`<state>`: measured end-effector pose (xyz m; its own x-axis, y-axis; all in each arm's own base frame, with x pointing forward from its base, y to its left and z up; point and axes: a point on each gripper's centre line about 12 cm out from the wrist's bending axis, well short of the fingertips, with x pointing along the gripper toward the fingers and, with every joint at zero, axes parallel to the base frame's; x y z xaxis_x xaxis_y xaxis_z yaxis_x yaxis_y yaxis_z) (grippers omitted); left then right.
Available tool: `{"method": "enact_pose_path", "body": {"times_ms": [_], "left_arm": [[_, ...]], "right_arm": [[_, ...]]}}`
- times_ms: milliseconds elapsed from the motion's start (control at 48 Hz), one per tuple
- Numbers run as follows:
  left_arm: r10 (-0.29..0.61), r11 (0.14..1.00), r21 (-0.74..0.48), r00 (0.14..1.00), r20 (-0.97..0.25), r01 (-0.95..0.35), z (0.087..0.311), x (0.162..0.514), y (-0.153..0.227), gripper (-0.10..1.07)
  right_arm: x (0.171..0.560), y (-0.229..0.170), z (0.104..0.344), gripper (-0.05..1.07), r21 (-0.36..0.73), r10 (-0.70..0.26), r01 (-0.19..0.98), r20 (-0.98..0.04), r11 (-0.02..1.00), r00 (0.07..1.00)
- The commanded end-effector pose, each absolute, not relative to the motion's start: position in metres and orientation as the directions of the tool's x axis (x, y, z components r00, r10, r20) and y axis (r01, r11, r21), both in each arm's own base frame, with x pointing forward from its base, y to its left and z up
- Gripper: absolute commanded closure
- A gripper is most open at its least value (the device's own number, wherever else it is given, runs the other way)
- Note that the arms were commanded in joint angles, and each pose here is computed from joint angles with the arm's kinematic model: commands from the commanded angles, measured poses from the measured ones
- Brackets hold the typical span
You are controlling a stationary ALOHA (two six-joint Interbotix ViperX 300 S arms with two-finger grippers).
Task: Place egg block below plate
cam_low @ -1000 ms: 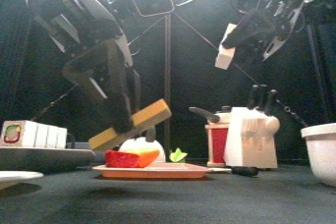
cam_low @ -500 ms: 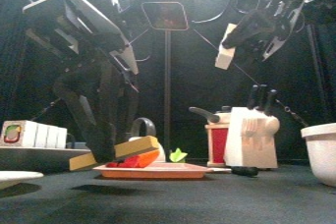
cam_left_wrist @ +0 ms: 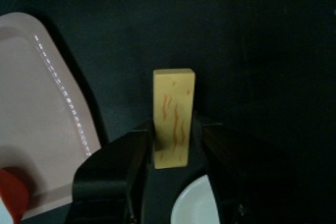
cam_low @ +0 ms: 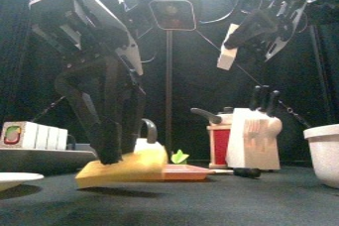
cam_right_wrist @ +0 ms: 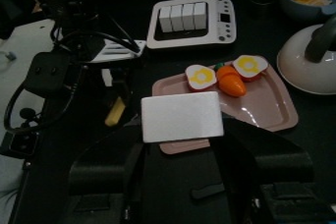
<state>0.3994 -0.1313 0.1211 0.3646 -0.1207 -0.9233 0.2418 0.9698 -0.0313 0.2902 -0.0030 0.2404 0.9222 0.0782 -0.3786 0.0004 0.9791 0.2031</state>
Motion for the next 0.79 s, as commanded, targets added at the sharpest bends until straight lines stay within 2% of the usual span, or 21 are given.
{"method": "enact_pose_path", "body": {"times_ms": [0, 583, 771], "left_arm": [[-0.136, 0.97, -0.038, 0.407, -0.903, 0.239, 0.136, 0.408, -0.133, 0.19], [-0.137, 0.97, -0.037, 0.415, -0.899, 0.239, 0.138, 0.407, -0.132, 0.19], [-0.14, 0.969, -0.029, 0.449, -0.883, 0.245, 0.148, 0.408, -0.131, 0.19]], "right_arm": [[0.29, -0.002, 0.25, 0.5, 0.203, 0.084, -0.012, -0.351, 0.979, 0.933], [0.291, -0.002, 0.248, 0.5, 0.203, 0.084, -0.011, -0.355, 0.979, 0.931], [0.292, -0.002, 0.249, 0.5, 0.203, 0.084, -0.011, -0.355, 0.979, 0.931]]}}
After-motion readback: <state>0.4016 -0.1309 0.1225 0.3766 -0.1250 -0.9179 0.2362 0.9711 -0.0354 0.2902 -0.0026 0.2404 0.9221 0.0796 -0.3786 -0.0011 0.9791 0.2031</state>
